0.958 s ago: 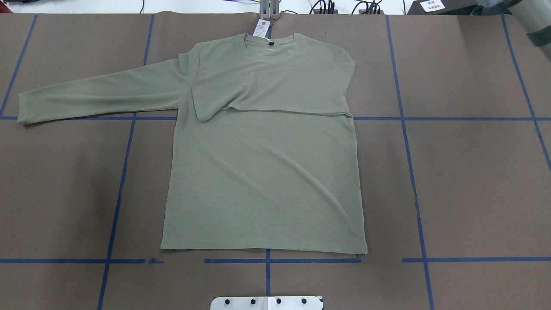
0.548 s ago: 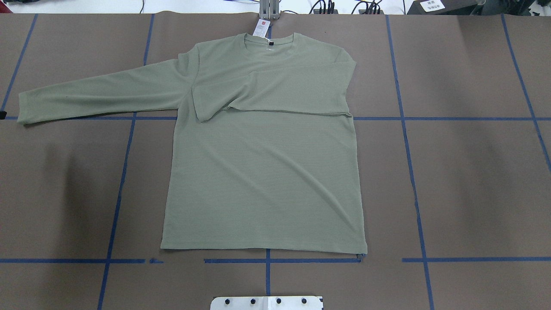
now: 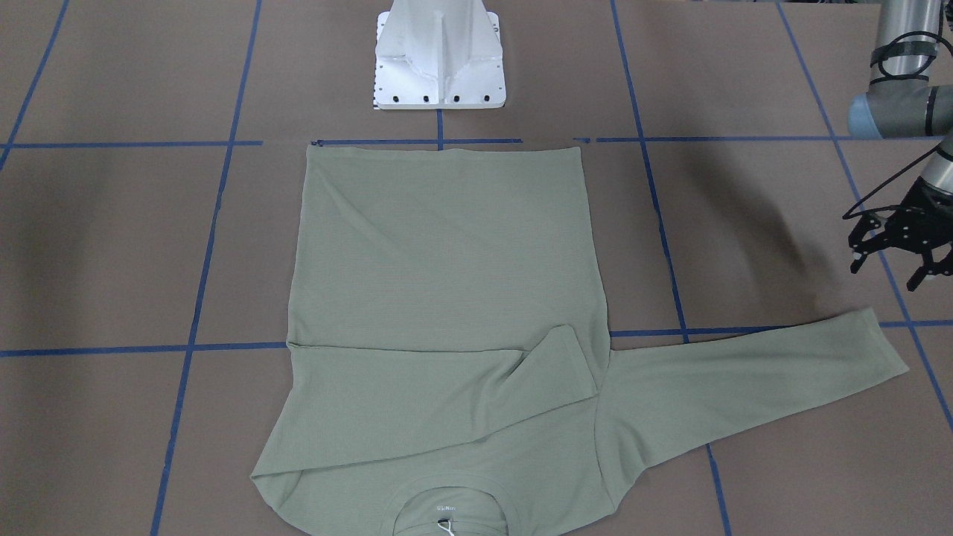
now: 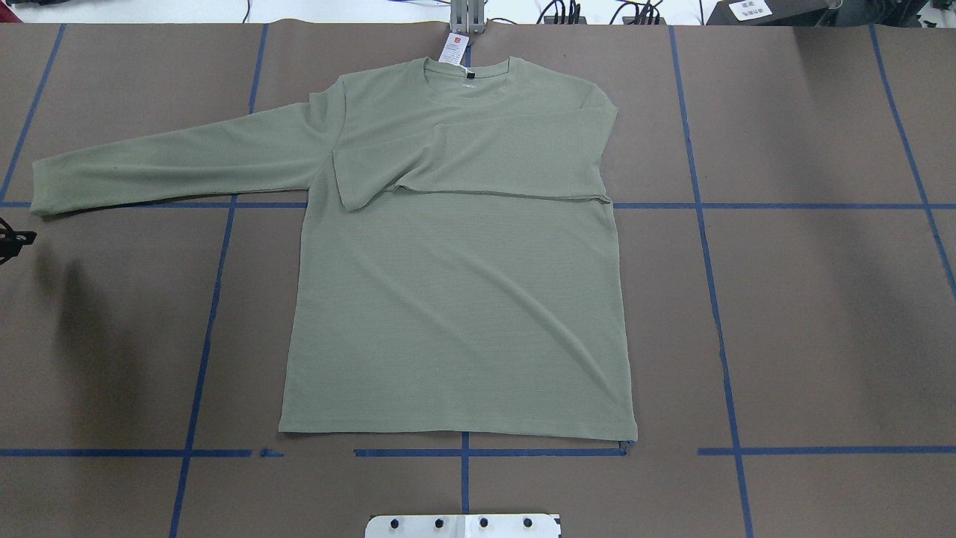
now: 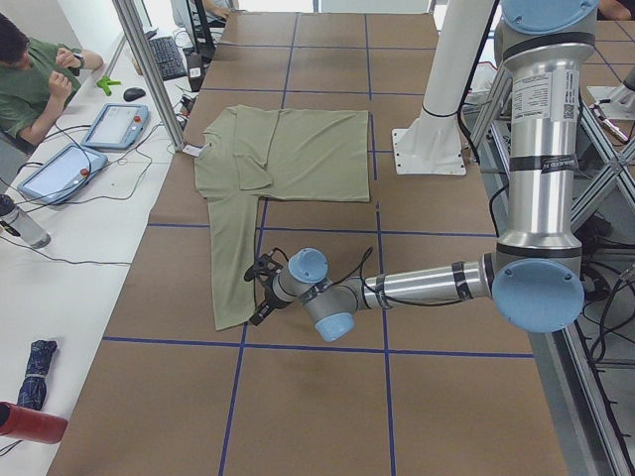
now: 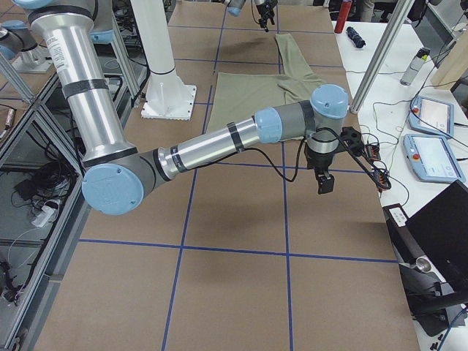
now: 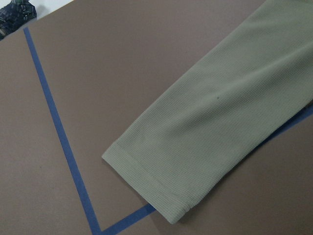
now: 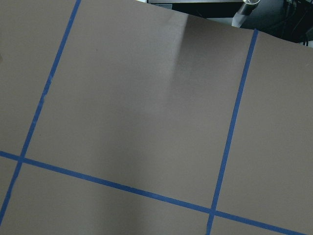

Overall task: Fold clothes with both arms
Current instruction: 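Lower the left gripper to the cuff of the other sleeve and grasp, then lift the sleeve with the left gripper and fold it across the shirt body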

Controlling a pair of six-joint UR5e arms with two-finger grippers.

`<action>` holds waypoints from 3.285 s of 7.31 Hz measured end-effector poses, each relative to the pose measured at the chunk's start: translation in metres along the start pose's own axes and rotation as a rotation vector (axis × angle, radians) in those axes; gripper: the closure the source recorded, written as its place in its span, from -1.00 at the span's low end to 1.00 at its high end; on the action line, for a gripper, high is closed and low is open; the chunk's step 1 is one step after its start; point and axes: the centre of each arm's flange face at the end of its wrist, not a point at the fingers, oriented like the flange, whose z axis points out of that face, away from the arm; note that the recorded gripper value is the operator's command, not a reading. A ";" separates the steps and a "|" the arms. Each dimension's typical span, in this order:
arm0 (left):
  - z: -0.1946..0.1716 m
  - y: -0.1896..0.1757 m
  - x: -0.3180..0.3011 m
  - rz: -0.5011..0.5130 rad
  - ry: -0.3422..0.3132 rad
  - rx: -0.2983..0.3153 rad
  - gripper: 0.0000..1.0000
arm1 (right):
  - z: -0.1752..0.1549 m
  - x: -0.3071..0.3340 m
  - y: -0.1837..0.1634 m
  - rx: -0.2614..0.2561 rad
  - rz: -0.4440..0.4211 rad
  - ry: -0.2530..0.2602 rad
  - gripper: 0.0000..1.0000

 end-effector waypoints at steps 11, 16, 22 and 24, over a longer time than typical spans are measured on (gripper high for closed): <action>0.038 -0.025 -0.024 0.150 -0.003 -0.035 0.07 | -0.004 -0.003 0.011 0.009 -0.006 0.001 -1.00; 0.040 -0.027 -0.027 0.146 -0.007 -0.037 0.08 | -0.001 -0.001 0.016 0.004 -0.004 0.002 -1.00; 0.039 -0.027 -0.026 0.151 -0.005 -0.031 1.00 | 0.003 0.002 0.021 -0.005 0.002 0.004 -1.00; 0.028 -0.041 -0.025 0.156 -0.004 0.009 1.00 | 0.010 0.008 0.030 -0.020 0.008 0.004 -1.00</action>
